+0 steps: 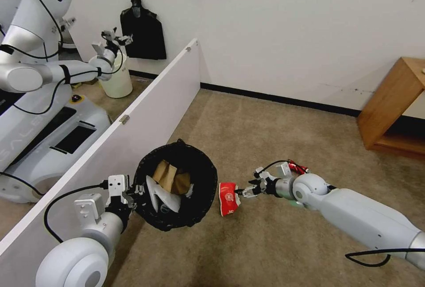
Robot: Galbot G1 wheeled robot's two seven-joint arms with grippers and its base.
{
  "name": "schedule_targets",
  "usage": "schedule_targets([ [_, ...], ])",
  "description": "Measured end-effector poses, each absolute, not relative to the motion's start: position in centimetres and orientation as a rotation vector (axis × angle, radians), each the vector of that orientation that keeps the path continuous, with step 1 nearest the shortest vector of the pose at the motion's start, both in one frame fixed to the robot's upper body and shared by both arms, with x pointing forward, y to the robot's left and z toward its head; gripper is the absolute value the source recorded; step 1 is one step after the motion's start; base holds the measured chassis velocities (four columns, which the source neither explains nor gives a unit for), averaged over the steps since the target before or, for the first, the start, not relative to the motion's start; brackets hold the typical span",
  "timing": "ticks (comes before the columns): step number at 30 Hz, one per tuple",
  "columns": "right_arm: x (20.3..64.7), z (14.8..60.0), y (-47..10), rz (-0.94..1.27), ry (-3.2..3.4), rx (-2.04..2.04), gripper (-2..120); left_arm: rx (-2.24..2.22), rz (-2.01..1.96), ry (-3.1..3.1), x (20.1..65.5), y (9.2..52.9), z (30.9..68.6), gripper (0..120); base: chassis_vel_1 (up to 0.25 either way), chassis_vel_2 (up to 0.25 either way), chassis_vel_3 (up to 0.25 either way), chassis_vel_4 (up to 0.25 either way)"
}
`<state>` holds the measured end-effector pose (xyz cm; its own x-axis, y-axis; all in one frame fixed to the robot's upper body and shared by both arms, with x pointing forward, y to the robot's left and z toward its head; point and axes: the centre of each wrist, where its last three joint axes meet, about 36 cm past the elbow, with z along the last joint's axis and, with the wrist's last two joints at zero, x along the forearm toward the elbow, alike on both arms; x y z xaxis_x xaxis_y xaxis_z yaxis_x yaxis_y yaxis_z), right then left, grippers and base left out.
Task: Pick up the trash bin and place the garbage on the floor into it.
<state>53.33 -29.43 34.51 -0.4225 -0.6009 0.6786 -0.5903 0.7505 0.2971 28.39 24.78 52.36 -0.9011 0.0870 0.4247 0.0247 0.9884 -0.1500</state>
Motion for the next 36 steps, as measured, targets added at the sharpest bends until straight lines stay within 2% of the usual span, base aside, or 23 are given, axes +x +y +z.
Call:
schedule_targets([
  [36,56.3,32.8,-27.3,-0.181,-1.979,0.604,100,-0.106,0.242,-2.689,30.0,25.3,52.1,0,0.000,0.000,0.000,0.000],
])
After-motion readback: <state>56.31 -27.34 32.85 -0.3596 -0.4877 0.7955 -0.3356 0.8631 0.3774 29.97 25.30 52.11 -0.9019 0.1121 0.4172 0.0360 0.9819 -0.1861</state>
